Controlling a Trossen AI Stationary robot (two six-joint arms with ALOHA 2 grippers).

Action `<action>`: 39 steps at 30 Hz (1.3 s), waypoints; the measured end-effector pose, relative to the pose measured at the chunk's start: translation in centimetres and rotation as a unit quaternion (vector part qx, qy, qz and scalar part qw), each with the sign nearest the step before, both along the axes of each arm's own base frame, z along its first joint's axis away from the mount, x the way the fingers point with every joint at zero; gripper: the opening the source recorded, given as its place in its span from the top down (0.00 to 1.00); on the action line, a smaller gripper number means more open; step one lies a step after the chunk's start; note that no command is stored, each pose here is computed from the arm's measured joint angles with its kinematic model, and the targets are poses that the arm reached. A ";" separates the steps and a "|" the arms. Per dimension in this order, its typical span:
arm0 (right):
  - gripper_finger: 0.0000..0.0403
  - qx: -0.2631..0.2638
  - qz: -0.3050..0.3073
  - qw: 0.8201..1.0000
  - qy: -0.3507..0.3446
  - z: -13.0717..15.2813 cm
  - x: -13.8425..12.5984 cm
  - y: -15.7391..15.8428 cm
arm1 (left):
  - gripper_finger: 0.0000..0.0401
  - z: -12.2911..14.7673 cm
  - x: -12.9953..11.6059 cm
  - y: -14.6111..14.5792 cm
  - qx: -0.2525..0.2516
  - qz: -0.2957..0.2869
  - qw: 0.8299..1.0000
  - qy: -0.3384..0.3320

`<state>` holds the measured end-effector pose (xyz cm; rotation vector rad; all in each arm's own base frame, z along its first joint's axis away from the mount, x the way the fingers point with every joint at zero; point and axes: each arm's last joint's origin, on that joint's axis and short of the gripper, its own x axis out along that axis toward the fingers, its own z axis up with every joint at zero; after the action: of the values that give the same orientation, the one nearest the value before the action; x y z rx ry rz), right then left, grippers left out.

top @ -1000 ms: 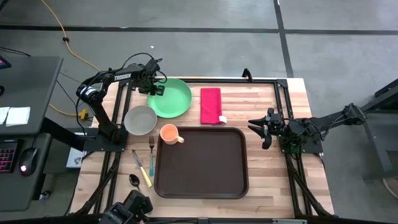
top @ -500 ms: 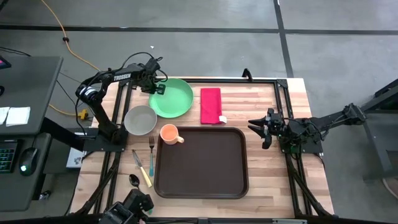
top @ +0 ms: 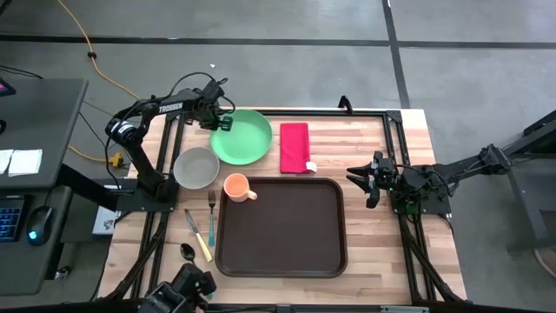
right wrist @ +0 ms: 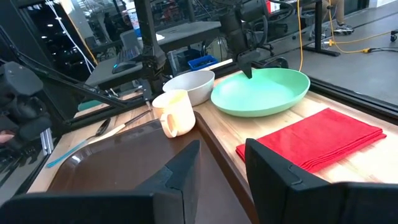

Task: Set up tray
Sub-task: Put the green plate on the black serving tray to the bottom right of the orange mug

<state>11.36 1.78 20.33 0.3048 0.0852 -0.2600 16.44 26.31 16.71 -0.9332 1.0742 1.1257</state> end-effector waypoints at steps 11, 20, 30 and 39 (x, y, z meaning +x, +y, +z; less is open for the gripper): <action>0.74 0.000 0.000 1.000 0.000 0.0 0.0 0.0 | 0.94 1.3 0.9 1.1 0.026 -0.007 0.999 -0.043; 0.74 0.000 0.001 1.000 0.000 0.0 0.0 0.0 | 0.96 6.1 1.6 2.8 0.072 -0.016 0.997 -0.024; 0.74 -0.005 0.001 1.000 0.011 -0.2 0.0 0.0 | 0.96 8.8 1.4 2.6 0.047 -0.034 0.998 0.011; 0.74 -0.005 0.000 1.000 0.012 -0.2 0.0 0.0 | 0.96 10.2 1.8 2.9 0.056 -0.052 0.997 -0.016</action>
<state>11.33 1.77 20.11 0.2922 0.1068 -0.2630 18.21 29.18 26.88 -0.7959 1.0121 1.0702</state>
